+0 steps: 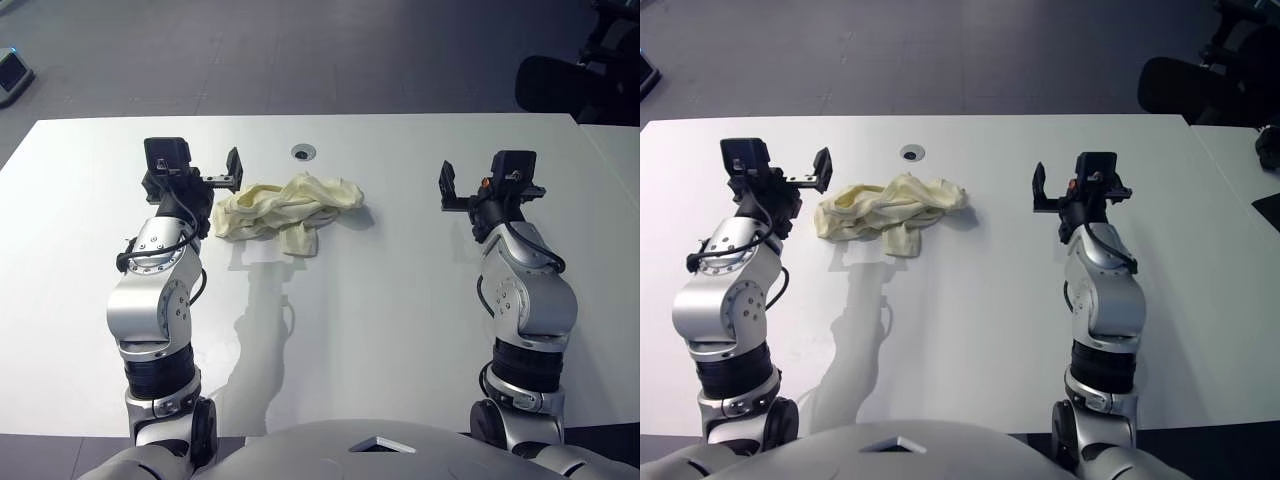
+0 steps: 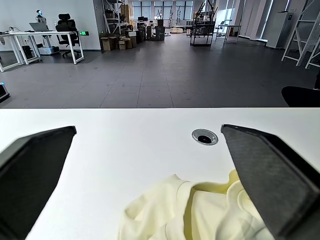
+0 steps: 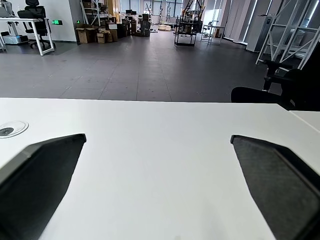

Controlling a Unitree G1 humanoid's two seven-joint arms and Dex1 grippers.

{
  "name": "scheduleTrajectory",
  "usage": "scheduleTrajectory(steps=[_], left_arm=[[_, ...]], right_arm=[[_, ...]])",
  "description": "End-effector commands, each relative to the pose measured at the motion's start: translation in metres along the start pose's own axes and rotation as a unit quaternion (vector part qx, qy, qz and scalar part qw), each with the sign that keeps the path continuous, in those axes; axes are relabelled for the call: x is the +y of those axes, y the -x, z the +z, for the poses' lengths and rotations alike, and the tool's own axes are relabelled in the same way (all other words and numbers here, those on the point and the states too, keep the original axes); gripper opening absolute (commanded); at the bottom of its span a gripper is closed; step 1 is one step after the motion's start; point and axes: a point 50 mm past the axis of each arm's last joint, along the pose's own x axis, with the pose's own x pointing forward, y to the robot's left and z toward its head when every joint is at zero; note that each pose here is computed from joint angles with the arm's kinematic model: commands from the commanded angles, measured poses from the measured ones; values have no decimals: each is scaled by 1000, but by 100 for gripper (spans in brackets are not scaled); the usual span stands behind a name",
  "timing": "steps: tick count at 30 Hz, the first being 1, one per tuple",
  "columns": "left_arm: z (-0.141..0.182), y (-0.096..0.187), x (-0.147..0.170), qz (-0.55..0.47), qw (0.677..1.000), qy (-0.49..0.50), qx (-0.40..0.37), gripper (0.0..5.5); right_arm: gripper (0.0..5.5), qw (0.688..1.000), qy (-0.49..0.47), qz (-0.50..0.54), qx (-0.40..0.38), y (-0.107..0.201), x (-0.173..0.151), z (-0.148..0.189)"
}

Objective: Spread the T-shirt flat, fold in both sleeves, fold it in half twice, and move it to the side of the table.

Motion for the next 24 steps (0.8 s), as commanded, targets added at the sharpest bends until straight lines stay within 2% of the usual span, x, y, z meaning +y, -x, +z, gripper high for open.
scheduleTrajectory(steps=[1,24], left_arm=[[1,0,0,-1,1000,-9,-2,539],[3,-5,-1,-7,1000,-11,-3,539]], right_arm=[[540,1000,2,-1,6,1,0,-3],[540,1000,-4,-7,6,3,2,-4]])
